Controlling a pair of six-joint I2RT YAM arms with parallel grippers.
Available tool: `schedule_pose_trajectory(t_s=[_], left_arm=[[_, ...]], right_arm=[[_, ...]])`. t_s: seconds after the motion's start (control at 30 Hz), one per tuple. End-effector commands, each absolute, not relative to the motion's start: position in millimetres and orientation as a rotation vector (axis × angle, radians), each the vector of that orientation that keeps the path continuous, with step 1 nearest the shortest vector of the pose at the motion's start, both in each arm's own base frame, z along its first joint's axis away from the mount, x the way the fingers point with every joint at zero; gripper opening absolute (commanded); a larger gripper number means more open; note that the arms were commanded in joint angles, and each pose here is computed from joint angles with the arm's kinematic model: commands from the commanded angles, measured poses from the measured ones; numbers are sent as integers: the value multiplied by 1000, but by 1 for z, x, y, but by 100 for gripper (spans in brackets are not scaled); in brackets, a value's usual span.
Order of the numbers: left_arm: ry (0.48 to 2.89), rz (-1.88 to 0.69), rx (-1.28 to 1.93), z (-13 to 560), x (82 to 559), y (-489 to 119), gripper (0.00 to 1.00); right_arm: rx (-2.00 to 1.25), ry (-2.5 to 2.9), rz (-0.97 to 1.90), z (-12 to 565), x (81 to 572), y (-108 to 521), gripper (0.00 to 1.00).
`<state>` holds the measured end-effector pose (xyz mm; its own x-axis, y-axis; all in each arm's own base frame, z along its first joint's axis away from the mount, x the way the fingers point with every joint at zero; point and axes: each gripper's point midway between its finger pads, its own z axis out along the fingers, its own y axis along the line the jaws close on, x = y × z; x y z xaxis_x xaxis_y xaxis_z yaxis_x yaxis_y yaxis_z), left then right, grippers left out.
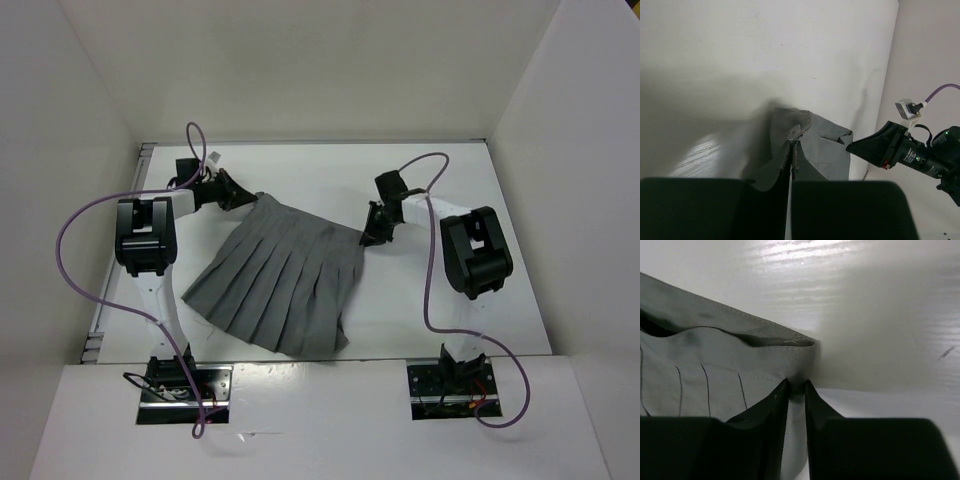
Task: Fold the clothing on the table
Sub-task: Flatten the skirt out
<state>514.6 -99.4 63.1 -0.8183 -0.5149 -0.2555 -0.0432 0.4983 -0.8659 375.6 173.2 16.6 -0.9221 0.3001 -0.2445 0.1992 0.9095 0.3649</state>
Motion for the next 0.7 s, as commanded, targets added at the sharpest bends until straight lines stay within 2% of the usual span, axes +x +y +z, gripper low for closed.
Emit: schedule_pose_trajectory(t_s=[0.0, 0.03, 0.07, 0.1, 0.23, 0.33, 0.57, 0.6, 0.67], left_arm=[[2208, -1323, -385, 78, 522, -100, 0], [2196, -1344, -391, 79, 524, -101, 0], [2175, -1361, -400, 83, 526, -96, 0], [2151, -1437, -433, 83, 522, -95, 0], [2083, -1568, -501, 89, 514, -85, 0], [2073, -1555, -536, 90, 510, -72, 0], [2077, -1526, -664, 77, 514, -56, 0], [2077, -1526, -664, 77, 514, -56, 0], [2084, -1538, -666, 73, 512, -57, 0]], right_arm=[[388, 2764, 557, 4, 386, 182, 21], [390, 2781, 562, -1, 384, 183, 15], [395, 2777, 540, -2, 385, 181, 3], [406, 2787, 502, -5, 383, 176, 0], [482, 2742, 303, 18, 386, 139, 0], [556, 2717, 151, 28, 384, 105, 0], [556, 2734, 149, 32, 383, 102, 0], [550, 2724, 182, 36, 388, 106, 1], [511, 2693, 275, 42, 395, 117, 12]])
